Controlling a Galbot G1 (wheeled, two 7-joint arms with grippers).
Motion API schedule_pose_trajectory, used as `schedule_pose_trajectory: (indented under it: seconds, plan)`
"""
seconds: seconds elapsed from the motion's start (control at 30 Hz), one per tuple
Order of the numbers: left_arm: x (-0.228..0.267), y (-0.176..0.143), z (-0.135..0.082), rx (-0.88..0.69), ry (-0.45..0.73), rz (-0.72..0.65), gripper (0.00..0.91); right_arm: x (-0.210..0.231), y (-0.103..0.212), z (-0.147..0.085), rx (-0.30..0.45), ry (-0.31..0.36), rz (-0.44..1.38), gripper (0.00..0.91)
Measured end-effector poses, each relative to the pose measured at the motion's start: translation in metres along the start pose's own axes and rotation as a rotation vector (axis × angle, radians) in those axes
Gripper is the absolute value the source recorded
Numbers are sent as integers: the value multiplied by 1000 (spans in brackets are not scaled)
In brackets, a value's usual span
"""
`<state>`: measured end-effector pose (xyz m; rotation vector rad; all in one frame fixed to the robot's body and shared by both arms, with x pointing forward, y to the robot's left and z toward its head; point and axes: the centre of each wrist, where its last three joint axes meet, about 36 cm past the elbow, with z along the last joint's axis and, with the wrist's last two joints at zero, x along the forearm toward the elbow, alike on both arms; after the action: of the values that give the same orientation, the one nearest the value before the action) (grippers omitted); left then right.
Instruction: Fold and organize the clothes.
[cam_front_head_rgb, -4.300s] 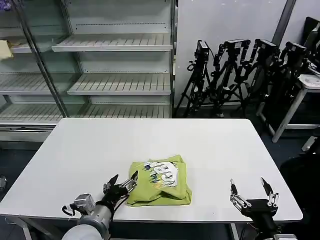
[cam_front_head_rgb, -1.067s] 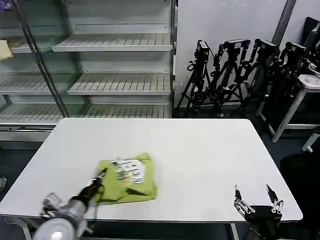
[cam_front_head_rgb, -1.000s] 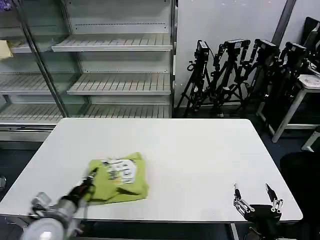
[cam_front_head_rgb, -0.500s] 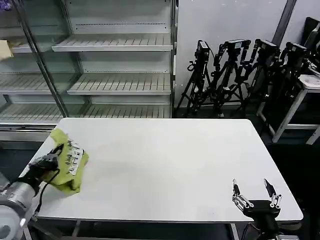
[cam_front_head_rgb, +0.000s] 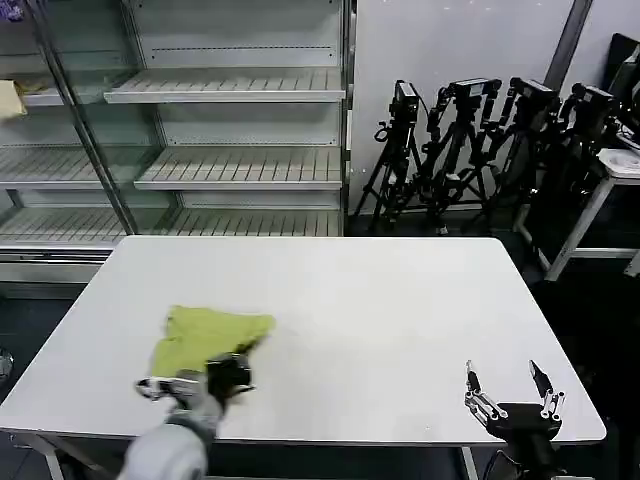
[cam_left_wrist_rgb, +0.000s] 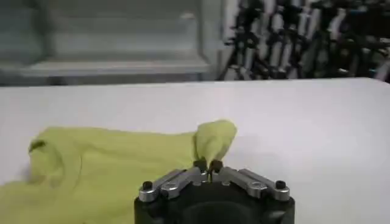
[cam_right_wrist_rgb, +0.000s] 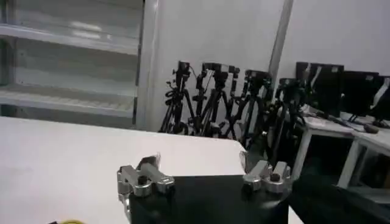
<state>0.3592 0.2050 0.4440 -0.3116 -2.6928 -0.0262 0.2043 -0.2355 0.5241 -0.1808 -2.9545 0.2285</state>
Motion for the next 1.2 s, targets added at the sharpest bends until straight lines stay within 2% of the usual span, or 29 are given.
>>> schedule_pose_trajectory:
  seconds: [0.27,0.63,0.67,0.7,0.93,1.2]
  plan:
    - [-39,-70,1,-42,-2,110,20,1,3,0,-6,-1,0,907]
    - [-82,-119,-21,-34,-25,138,50,1,2,1,3,-1,7,907]
    - [-86,-122,-24,-27,-27,135,121,1,2,1,3,-1,7,907]
    - [-90,-125,-27,-21,-28,136,907,1,2,1,3,0,7,907]
    - [-105,-141,-49,67,-48,174,907,2,1,2,6,8,9,907]
    - [-95,-137,-61,212,-109,229,907,2,1,2,11,6,1,907]
